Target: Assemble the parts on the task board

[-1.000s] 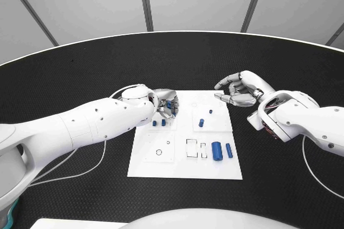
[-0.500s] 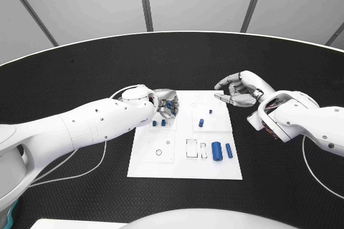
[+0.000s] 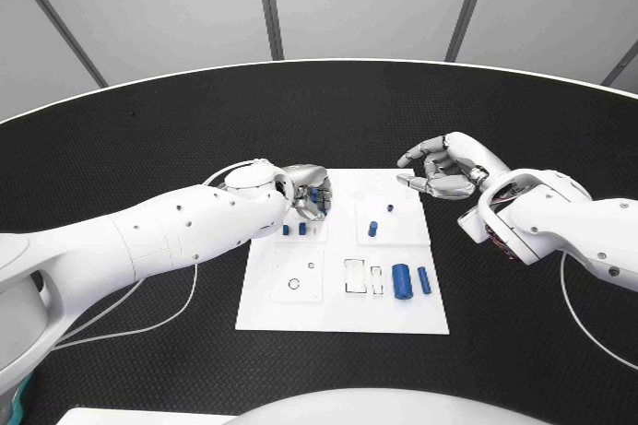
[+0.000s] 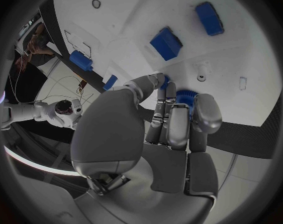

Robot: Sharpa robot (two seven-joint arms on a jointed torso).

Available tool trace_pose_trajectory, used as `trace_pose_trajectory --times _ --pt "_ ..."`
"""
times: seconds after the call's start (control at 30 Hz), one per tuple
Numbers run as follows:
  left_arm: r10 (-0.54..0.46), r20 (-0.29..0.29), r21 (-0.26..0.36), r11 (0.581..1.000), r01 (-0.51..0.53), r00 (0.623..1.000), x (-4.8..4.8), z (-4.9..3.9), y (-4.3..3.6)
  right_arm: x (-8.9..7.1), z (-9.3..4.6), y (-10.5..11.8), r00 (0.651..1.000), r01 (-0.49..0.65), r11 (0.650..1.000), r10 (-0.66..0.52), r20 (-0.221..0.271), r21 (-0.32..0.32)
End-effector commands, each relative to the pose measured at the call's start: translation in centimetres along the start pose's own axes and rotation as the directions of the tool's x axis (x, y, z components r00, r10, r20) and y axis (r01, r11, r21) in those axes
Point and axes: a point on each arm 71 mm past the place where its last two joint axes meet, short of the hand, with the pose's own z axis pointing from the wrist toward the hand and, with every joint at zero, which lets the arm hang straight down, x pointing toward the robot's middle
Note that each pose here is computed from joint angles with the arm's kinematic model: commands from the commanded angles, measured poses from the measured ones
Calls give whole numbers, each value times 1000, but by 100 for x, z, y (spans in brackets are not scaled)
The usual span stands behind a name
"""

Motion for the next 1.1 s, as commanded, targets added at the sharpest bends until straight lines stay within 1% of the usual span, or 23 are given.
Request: trace_pose_trajectory --times 0.03,0.27,0.57,0.73,0.9,1.1 --pt "-1 5 2 1000 1 1000 0 -4 -2 1 0 1 1000 0 1000 0 0 0" --pt "-4 15 8 1000 4 1000 -3 -29 -1 -1 0 0 1000 0 1000 0 1 -1" --pt "-10 29 9 1000 10 1000 -11 -109 37 -5 4 -7 1000 1 1000 -1 3 0" --pt "-13 33 11 1000 13 999 -15 -167 59 -8 8 -13 1000 2 1000 -2 4 0" --pt "-16 34 11 1000 16 999 -18 -245 86 -11 14 -22 1000 4 1000 -4 5 1" --pt "-20 30 -2 1000 21 999 -25 -339 157 -15 19 -32 1000 5 1000 -5 6 3"
